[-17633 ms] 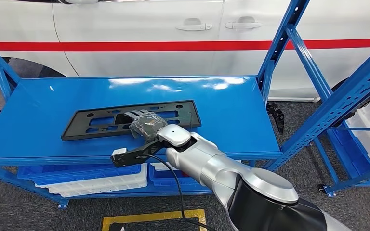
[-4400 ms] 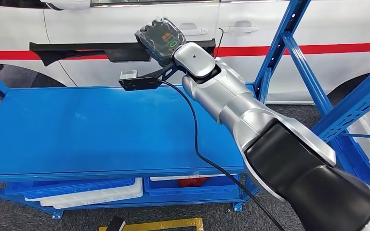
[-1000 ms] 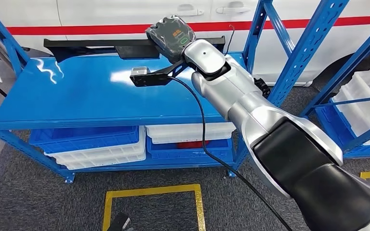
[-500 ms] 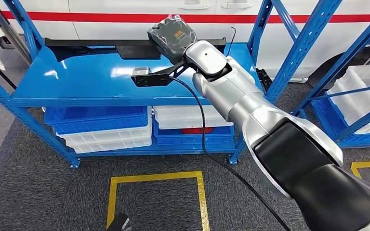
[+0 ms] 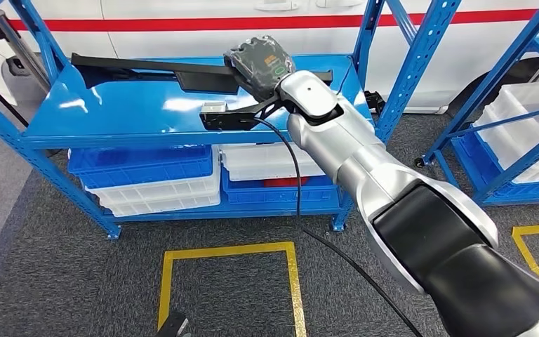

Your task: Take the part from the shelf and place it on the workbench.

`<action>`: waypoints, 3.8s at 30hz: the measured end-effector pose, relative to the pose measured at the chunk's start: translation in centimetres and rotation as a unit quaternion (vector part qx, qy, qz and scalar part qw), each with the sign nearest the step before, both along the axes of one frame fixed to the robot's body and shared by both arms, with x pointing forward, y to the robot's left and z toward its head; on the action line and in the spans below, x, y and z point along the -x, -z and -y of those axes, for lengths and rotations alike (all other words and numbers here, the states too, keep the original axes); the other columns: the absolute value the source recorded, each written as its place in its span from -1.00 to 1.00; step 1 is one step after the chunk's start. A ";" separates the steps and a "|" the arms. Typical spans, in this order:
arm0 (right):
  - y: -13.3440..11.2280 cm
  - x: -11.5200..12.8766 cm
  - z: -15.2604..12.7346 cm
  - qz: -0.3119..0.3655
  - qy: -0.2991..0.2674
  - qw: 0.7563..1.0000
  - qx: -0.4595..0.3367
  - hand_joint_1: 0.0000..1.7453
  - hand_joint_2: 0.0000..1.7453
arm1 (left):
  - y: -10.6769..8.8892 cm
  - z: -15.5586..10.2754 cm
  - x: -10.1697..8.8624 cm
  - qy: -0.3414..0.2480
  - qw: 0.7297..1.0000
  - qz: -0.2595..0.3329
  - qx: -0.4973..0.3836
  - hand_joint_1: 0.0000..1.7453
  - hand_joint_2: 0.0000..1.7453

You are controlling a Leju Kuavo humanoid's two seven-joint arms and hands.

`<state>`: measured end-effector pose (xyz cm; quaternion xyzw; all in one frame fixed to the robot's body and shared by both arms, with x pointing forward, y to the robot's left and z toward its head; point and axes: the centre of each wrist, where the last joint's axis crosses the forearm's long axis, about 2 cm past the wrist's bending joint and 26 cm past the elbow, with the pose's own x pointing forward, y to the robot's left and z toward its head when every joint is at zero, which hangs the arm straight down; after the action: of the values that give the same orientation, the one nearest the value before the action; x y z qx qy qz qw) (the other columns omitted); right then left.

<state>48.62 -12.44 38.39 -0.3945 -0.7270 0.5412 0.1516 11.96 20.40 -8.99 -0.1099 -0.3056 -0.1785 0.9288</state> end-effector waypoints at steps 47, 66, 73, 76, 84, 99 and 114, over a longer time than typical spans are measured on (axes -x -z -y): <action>9.2 2.4 -1.1 -0.094 -0.041 0.994 -0.044 1.00 1.00 | 0.6 -1.0 1.6 -0.019 1.000 -0.012 0.000 -1.00 1.00; 9.8 2.5 -1.1 -0.102 -0.044 0.992 -0.053 1.00 1.00 | 0.6 -0.9 1.8 -0.031 0.999 -0.006 0.009 -1.00 1.00; 9.8 2.5 -1.1 -0.103 -0.046 0.992 -0.055 1.00 1.00 | 0.6 -0.9 1.8 -0.036 0.999 -0.009 0.011 -1.00 1.00; 9.9 2.5 -1.1 -0.104 -0.046 0.992 -0.057 1.00 1.00 | 0.6 -0.9 1.8 -0.036 0.999 -0.009 0.012 -1.00 1.00; 10.2 2.6 -1.1 -0.107 -0.045 0.991 -0.060 1.00 1.00 | 0.6 -0.9 1.8 -0.039 0.999 -0.011 0.018 -1.00 1.00; 10.5 2.7 -1.1 -0.113 -0.047 0.991 -0.062 1.00 1.00 | 0.6 -0.9 1.8 -0.044 0.999 -0.011 0.019 -1.00 1.00; 10.5 2.8 -1.2 -0.126 -0.058 0.988 -0.061 1.00 1.00 | 0.6 -0.9 1.8 -0.044 0.999 -0.010 0.020 -1.00 1.00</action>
<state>45.86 -11.22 27.88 -0.2706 -0.7551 0.5492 0.2342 10.15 21.27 -9.57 -0.1166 -0.3046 -0.1300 0.9363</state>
